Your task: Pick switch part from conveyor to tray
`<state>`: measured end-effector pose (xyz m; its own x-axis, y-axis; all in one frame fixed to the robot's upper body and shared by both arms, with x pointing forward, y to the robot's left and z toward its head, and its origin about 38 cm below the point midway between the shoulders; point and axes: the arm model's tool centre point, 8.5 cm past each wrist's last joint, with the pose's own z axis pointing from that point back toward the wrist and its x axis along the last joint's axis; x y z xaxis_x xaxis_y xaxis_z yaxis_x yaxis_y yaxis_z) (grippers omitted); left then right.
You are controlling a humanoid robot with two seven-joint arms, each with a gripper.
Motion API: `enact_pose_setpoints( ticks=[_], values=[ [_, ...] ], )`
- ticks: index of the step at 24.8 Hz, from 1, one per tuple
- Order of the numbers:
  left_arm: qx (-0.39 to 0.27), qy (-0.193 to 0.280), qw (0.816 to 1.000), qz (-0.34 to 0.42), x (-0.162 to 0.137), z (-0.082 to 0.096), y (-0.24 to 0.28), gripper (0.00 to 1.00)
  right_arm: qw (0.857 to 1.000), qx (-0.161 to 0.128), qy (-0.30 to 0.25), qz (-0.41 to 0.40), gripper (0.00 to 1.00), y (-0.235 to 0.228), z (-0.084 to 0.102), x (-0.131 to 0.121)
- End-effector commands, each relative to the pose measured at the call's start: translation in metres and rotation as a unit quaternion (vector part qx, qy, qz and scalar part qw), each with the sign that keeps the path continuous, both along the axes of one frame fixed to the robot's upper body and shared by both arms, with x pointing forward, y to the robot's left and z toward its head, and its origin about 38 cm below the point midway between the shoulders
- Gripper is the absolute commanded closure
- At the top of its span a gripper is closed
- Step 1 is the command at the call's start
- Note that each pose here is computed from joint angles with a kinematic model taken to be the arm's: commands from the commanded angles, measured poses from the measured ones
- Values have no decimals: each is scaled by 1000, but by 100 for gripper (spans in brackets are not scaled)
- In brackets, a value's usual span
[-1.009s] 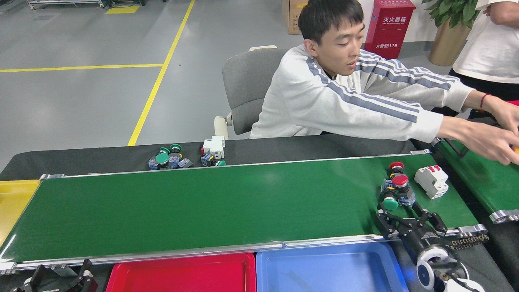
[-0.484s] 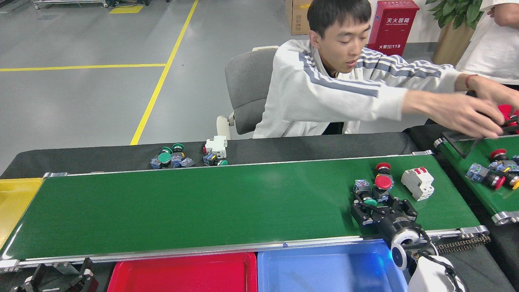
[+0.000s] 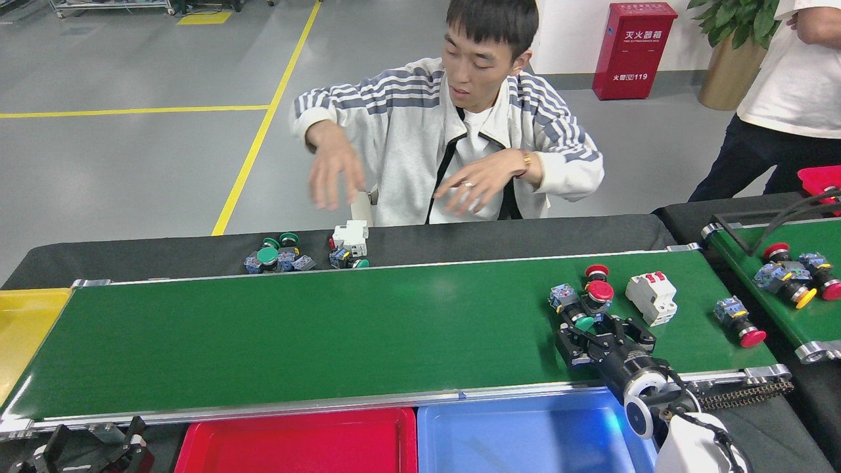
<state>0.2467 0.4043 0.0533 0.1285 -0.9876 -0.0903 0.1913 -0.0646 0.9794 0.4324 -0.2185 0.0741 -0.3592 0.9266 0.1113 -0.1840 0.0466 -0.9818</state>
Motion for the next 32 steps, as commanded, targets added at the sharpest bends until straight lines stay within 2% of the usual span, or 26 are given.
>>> enact_pose_setpoints(
  ticks=[1,4,5,6,7,8,11,15,16,18,19,20,23,25,26,27,29,32],
  values=[
    [7,-10,1000,-3,2,7,3,0,996,14,-42,75,99,28,20,-17],
    [8,-9,1000,-2,1,6,3,0,973,28,-62,220,98,84,22,-64],
    [8,-10,1000,-2,1,7,3,0,962,29,-64,263,88,100,21,-75],
    [7,-9,1000,-2,1,6,3,0,951,33,-63,301,60,121,19,-85],
    [7,-8,1000,-2,1,6,3,0,944,35,-61,322,25,135,17,-92],
    [5,-6,1000,-1,1,4,4,0,936,37,-58,346,0,150,15,-100],
    [2,-8,1000,-1,4,3,3,0,924,35,-51,376,0,167,10,-112],
    [2,-15,1000,-2,9,7,3,0,931,44,-52,358,0,162,13,-107],
    [2,-14,1000,0,7,7,4,0,940,48,-57,334,0,151,16,-100],
    [3,-12,1000,6,3,6,8,0,974,65,-50,212,6,104,13,-86],
    [4,-12,1000,6,4,6,9,0,987,84,-37,135,7,83,6,-89],
    [5,-12,1000,5,4,7,10,0,993,100,-28,60,7,64,2,-92],
    [8,-10,1000,4,2,7,12,0,989,108,-28,-98,8,8,-7,-112],
    [13,-10,1000,4,2,9,14,0,982,93,-24,-161,9,-15,-21,-137],
    [15,-10,1000,4,2,10,15,0,982,82,-20,-172,10,-20,-26,-142],
    [17,-10,1000,2,3,11,16,0,979,65,-19,-190,10,-26,-28,-142],
    [18,-11,1000,1,4,12,17,0,973,49,-16,-226,10,-34,-29,-141],
    [17,-10,1000,-2,5,11,14,0,970,38,-33,-236,10,-39,-16,-121]
  ],
)
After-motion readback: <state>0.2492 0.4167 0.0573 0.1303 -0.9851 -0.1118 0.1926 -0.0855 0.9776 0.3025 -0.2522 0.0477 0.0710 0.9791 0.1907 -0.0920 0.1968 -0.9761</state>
